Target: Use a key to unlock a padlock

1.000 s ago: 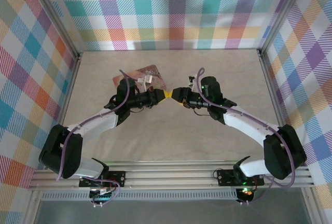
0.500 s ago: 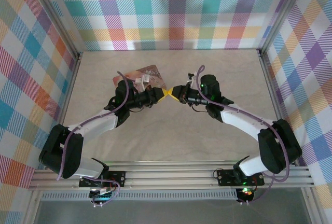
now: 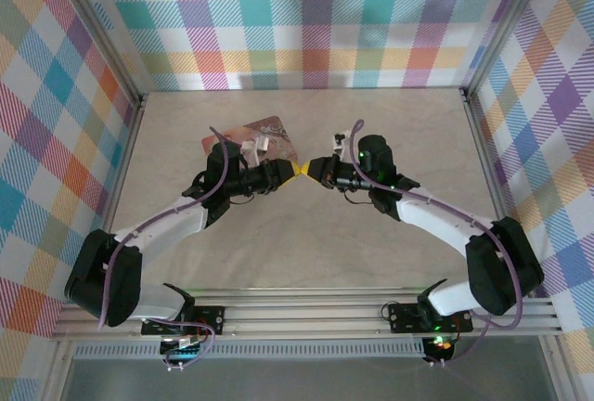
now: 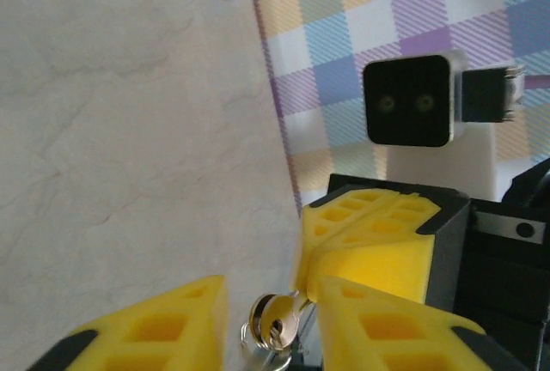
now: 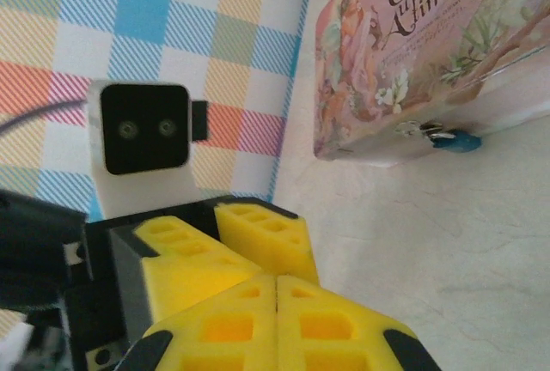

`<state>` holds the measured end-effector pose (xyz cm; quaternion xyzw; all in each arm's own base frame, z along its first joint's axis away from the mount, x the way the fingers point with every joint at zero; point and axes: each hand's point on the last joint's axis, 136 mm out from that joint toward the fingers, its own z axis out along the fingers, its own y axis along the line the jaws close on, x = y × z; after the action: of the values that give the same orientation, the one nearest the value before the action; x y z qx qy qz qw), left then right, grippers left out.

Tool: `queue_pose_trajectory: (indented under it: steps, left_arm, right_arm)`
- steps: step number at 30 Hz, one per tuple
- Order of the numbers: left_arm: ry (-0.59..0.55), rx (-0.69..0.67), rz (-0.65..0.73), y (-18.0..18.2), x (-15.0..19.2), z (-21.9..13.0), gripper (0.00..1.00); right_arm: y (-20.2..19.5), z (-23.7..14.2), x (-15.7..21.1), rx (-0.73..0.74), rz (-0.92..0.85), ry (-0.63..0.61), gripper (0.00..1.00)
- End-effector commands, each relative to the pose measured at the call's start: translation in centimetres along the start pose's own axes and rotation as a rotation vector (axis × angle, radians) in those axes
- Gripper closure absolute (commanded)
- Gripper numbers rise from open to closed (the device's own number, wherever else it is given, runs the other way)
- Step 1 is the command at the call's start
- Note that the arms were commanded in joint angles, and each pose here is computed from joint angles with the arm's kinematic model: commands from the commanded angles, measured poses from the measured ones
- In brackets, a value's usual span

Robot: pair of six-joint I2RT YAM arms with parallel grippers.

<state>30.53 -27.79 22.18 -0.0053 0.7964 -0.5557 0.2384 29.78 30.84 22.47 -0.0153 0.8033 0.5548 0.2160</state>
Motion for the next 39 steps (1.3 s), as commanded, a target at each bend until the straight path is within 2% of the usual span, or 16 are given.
queue_pose_trajectory:
  steps: [1, 5, 7, 13, 23, 30, 34, 38, 39]
  left_arm:
    - [0.016, -0.049, 0.157, -1.4, -0.4, -2.1, 0.63]
    - [0.067, -0.065, 0.313, -2.0, 0.1, -3.5, 0.6]
    - [0.138, -0.003, 0.395, -3.1, 1.2, -3.6, 0.6]
    - [0.266, 0.082, 0.505, -4.2, 3.9, -3.3, 0.57]
    - [0.324, 0.112, 0.491, -3.8, 5.3, -2.0, 0.58]
    - [0.345, 0.117, 0.472, -3.4, 5.8, -1.2, 0.62]
    - [0.354, 0.124, 0.46, -3.4, 5.9, -1.0, 0.72]
    - [0.364, 0.127, 0.446, -3.3, 6.0, -0.8, 0.99]
    - [0.361, 0.123, 0.441, -3.2, 5.9, -0.7, 1.0]
  right_arm:
    - [0.4, -1.7, 0.6, 0.101, -0.195, 0.095, 1.0]
    - [1.0, -2.8, 2.0, 0.135, -0.332, 0.247, 1.0]
    - [1.3, -3.2, 2.7, 0.125, -0.379, 0.31, 1.0]
    - [2.6, -3.3, 3.8, 0.044, -0.419, 0.395, 1.0]
    - [2.9, -2.8, 3.8, 0.0, -0.406, 0.408, 1.0]
    - [2.9, -2.7, 3.7, 0.002, -0.396, 0.404, 1.0]
    - [2.9, -2.6, 3.8, -0.006, -0.389, 0.403, 1.0]
    - [2.9, -2.6, 3.7, -0.006, -0.385, 0.394, 1.0]
    - [2.9, -2.6, 3.7, -0.009, -0.383, 0.391, 1.0]
